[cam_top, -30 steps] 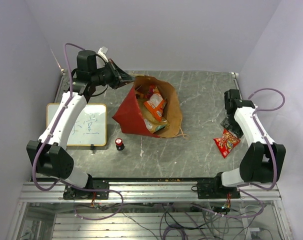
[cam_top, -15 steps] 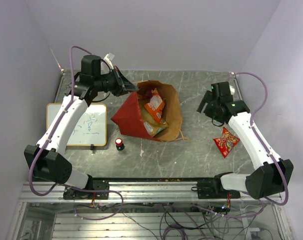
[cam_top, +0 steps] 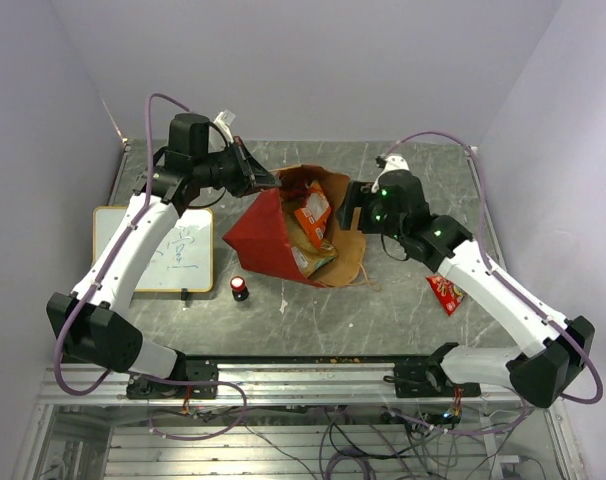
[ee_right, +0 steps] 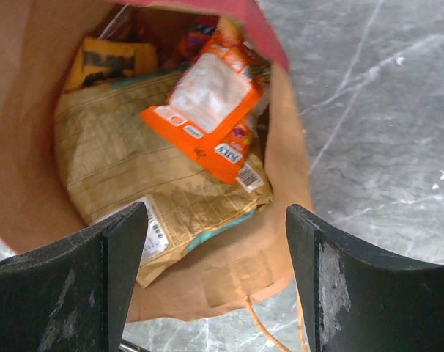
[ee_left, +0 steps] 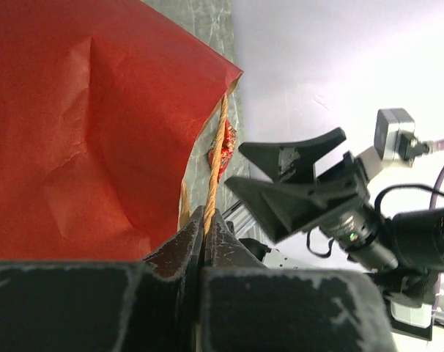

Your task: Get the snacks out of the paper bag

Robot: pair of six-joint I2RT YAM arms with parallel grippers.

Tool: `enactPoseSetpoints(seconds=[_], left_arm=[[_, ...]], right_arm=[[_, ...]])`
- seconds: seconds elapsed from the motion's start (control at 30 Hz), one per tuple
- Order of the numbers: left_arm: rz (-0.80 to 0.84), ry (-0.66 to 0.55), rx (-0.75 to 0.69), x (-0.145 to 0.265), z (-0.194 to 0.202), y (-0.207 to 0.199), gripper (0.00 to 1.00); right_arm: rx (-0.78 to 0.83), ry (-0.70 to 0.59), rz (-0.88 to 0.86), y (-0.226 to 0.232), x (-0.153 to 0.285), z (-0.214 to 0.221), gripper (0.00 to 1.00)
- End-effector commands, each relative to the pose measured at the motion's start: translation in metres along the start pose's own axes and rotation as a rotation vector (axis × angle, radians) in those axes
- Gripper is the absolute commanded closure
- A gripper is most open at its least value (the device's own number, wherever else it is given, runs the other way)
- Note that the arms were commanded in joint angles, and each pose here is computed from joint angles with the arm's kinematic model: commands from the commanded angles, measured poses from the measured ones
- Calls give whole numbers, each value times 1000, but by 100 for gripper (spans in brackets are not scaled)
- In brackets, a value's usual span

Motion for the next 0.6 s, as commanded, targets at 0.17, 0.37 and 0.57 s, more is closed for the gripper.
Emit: enactPoseSetpoints(seconds=[0.17, 0.37, 0.57], left_arm=[[-1, 15, 19, -2, -3, -1, 93], [-64, 99, -13, -9, 1, 13, 93], [-92, 88, -43, -8, -5, 14, 93]], right_arm=[[195, 30, -71, 50, -4, 44, 24], [392, -84, -42, 68, -30, 51, 21], [435, -272, 118, 75, -80, 42, 11]])
Point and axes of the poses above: each gripper's point midway between its finger pads, its own x axis back along the fingers, its own y axis along the line the jaws close on, z = x × y, the point moved 8 cm from there along x, back along the fingers, and after that the axes turned 5 degrees about -x, right-handed, at the moved point
